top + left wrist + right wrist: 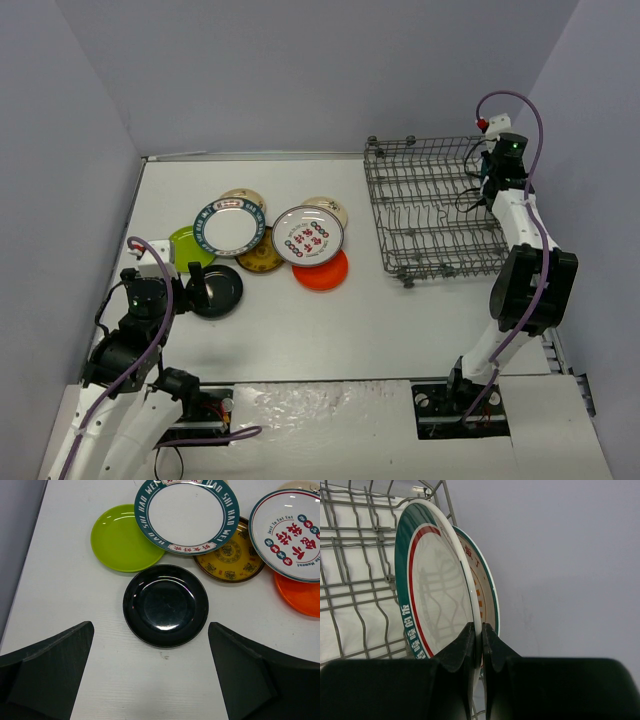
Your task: Load the plates into the dish rack
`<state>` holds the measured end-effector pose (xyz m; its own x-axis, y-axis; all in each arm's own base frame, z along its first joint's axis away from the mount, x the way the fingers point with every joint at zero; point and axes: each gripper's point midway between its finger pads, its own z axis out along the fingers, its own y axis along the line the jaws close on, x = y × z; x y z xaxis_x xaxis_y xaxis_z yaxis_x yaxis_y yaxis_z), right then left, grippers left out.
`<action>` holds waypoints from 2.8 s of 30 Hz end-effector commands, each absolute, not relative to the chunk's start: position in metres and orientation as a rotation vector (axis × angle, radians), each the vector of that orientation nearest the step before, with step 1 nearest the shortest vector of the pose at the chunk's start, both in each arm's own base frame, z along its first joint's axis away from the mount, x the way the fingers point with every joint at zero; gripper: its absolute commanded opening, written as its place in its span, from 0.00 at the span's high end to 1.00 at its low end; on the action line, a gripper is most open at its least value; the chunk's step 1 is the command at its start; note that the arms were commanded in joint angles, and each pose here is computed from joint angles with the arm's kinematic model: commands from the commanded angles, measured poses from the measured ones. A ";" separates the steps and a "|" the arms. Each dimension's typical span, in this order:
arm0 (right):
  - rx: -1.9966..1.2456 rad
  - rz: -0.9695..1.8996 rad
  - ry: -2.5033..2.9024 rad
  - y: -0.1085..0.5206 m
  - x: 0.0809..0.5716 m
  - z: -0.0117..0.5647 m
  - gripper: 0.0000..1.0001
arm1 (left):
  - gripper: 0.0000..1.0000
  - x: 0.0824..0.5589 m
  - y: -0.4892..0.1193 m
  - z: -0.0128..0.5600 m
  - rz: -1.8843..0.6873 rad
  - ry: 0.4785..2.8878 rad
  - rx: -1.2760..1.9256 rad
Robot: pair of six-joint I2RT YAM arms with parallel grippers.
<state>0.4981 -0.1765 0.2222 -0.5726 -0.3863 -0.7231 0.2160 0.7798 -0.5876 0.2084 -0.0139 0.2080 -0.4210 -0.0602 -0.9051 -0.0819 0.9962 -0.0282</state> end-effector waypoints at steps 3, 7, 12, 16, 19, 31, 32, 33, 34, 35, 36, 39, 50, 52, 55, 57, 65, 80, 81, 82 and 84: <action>-0.016 -0.885 1.780 -0.188 0.497 0.305 1.00 | 0.03 0.219 -0.017 0.234 0.000 1.931 -0.110; -0.001 -0.889 1.778 -0.190 0.497 0.305 1.00 | 0.03 0.219 -0.016 0.234 0.003 1.932 -0.113; 0.004 -0.893 1.781 -0.193 0.494 0.301 1.00 | 0.03 0.219 -0.016 0.234 0.003 1.929 -0.114; -0.011 -0.863 1.807 -0.192 0.495 0.289 1.00 | 0.03 0.219 -0.016 0.234 0.001 1.928 -0.115; -0.039 -0.836 1.838 -0.188 0.497 0.275 1.00 | 0.03 0.219 -0.016 0.234 0.003 1.931 -0.113; -0.066 -0.713 1.917 -0.182 0.507 0.234 1.00 | 0.03 0.220 -0.016 0.233 0.006 1.934 -0.115; -0.066 -0.707 1.924 -0.182 0.508 0.231 1.00 | 0.03 0.220 -0.016 0.233 0.006 1.934 -0.115; -0.065 -0.703 1.930 -0.182 0.509 0.228 1.00 | 0.03 0.220 -0.016 0.233 0.006 1.934 -0.115; -0.065 -0.701 1.935 -0.182 0.509 0.225 0.99 | 0.03 0.220 -0.016 0.233 0.005 1.934 -0.114; -0.062 -0.697 1.938 -0.182 0.509 0.223 0.98 | 0.03 0.220 -0.016 0.233 0.006 1.934 -0.115; -0.058 -0.690 1.941 -0.182 0.510 0.221 0.96 | 0.03 0.220 -0.016 0.233 0.007 1.934 -0.117; -0.058 -0.668 1.951 -0.179 0.510 0.216 0.93 | 0.03 0.220 -0.016 0.234 0.006 1.932 -0.117; -0.035 -0.658 1.942 -0.179 0.509 0.220 0.61 | 0.03 0.219 -0.015 0.234 0.008 1.932 -0.117; -0.022 -0.656 1.934 -0.179 0.507 0.224 0.56 | 0.03 0.219 -0.015 0.234 0.007 1.929 -0.118; -0.006 -0.650 1.907 -0.177 0.504 0.237 0.47 | 0.03 0.218 -0.015 0.235 0.006 1.925 -0.119; -0.006 -0.639 1.888 -0.175 0.504 0.246 0.43 | 0.03 0.218 -0.015 0.235 0.006 1.925 -0.119; 0.047 -0.528 1.741 -0.145 0.477 0.324 0.25 | 0.03 0.217 -0.014 0.238 0.003 1.914 -0.122; 0.277 0.559 1.811 0.118 0.399 0.289 0.18 | 0.03 0.218 -0.015 0.234 0.006 1.929 -0.127; 0.287 0.628 1.838 0.145 0.389 0.278 0.18 | 0.03 0.218 -0.015 0.234 0.006 1.928 -0.129; 0.289 0.704 1.838 0.168 0.380 0.275 0.18 | 0.03 0.219 -0.015 0.234 0.005 1.931 -0.128; 0.300 0.847 1.835 0.209 0.361 0.268 0.18 | 0.03 0.219 -0.016 0.233 0.004 1.938 -0.124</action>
